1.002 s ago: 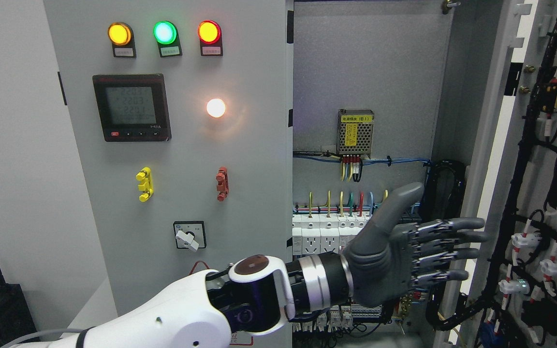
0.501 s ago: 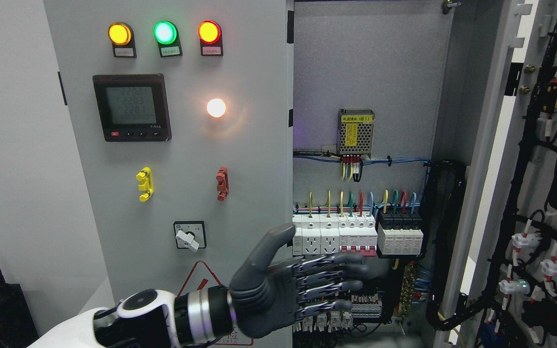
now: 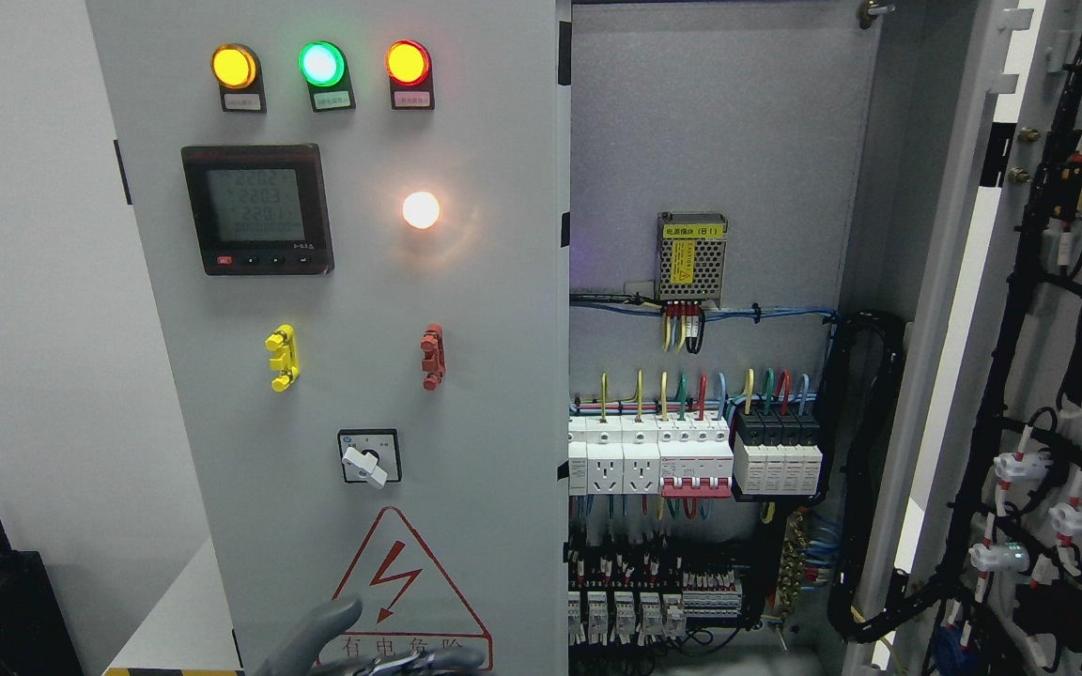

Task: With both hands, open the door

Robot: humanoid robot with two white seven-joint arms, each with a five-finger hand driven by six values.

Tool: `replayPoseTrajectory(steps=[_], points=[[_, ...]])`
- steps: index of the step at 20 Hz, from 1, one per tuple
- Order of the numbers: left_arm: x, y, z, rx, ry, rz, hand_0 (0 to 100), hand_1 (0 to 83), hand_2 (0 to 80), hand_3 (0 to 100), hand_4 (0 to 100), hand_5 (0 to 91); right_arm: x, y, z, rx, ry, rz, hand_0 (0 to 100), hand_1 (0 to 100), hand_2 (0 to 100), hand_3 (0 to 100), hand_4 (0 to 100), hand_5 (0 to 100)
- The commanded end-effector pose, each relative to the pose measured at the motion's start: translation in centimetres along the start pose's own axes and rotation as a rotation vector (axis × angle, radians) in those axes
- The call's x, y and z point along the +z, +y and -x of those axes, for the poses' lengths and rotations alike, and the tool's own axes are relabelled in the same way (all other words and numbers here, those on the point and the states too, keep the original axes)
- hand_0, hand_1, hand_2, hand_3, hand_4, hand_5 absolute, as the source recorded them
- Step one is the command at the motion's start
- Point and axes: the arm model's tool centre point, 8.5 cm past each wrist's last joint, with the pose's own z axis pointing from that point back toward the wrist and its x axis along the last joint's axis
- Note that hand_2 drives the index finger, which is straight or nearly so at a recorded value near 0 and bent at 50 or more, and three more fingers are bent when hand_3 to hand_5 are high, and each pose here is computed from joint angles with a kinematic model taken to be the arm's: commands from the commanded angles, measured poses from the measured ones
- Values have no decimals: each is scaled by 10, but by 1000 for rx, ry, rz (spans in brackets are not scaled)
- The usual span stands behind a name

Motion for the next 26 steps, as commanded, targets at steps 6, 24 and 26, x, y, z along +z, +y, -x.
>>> replayPoseTrajectory(steps=[6,24,26], points=[[189,12,158,13,273,-376,0,0,0,0,33,0,0,0,0,0,0,0,0,0,0,0,0,0],[278,-194,482,436,576,-632,0,0,0,0,32,0,0,0,0,0,0,0,0,0,0,0,0,0],[267,-206,516,465,642,-664,0,0,0,0,32,0,0,0,0,0,0,0,0,0,0,0,0,0]])
